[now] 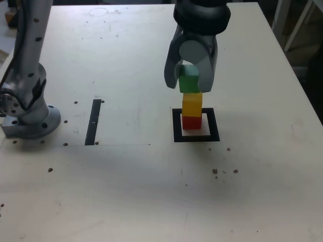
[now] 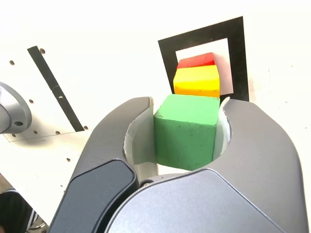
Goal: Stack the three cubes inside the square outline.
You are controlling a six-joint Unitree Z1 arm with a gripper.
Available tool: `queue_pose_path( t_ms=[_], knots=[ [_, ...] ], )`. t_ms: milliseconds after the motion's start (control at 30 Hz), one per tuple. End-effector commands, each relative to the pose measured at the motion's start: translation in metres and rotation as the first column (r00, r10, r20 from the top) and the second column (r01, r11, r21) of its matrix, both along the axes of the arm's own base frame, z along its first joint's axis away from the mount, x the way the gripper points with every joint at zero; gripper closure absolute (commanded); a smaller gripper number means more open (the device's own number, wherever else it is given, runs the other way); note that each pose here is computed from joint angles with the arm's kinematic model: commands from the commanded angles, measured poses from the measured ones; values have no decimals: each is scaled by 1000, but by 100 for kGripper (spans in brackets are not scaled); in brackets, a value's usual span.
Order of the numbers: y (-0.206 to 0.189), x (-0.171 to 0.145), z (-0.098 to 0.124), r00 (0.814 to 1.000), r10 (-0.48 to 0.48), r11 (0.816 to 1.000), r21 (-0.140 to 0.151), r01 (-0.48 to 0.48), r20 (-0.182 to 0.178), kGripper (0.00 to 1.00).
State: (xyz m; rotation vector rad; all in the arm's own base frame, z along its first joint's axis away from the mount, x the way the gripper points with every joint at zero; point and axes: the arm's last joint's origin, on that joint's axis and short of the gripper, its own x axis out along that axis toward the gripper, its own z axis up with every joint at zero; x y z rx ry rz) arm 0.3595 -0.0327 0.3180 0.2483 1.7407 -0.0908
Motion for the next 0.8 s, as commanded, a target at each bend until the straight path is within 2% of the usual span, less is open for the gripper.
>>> queue_pose_path(
  t_ms=[0, 767],
  knots=[
    [-2, 1, -2, 1000, -1, 1000, -1, 1, -12, 76],
    [-3, 8, -14, 999, -4, 1000, 7, 4, -34, 76]
  ],
)
